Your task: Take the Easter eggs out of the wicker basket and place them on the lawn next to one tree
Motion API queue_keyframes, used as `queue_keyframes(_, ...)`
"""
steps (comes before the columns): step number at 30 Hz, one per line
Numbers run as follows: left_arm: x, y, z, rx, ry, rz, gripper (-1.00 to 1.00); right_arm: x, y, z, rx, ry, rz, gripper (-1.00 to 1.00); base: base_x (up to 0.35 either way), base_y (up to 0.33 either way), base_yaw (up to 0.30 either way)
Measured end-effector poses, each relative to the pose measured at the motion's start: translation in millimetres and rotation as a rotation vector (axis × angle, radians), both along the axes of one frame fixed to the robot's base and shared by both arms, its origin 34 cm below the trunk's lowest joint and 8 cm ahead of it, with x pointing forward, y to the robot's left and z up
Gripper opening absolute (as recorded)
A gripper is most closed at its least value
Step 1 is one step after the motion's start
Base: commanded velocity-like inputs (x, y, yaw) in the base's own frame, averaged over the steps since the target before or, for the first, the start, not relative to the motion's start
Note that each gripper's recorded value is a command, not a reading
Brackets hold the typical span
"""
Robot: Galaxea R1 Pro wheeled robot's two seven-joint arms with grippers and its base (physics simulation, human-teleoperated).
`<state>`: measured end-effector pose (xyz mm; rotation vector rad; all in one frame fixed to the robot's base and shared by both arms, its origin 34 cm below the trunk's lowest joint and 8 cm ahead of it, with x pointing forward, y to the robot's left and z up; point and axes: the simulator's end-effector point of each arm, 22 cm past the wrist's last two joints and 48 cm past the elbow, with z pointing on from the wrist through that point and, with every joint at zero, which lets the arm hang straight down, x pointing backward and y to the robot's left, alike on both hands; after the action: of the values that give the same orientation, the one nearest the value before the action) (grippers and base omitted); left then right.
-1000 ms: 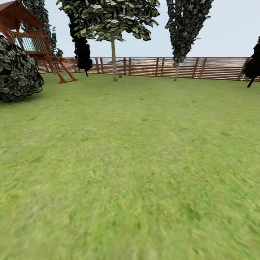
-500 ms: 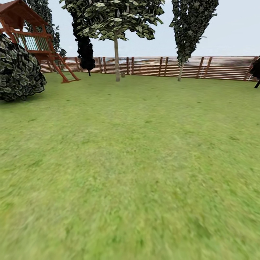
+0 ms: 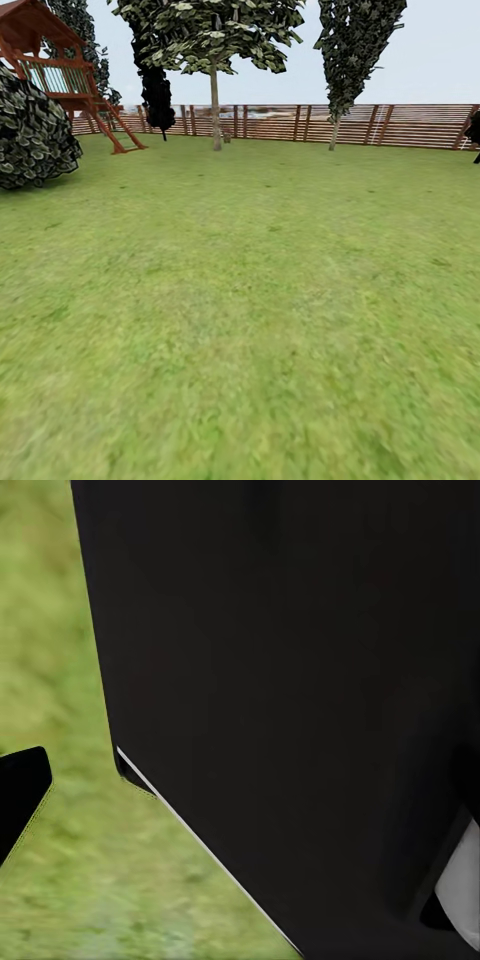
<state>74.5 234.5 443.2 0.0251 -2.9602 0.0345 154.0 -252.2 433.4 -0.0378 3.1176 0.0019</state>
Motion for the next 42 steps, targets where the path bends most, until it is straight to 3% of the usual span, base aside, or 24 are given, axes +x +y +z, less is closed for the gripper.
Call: queue_keyframes(42,0.0,0.2,0.0,0.001,0.0,0.0,1.0,-0.4,-1.2,0.0,-0.003,0.001,-0.004,1.0,0.333,0.0,0.0)
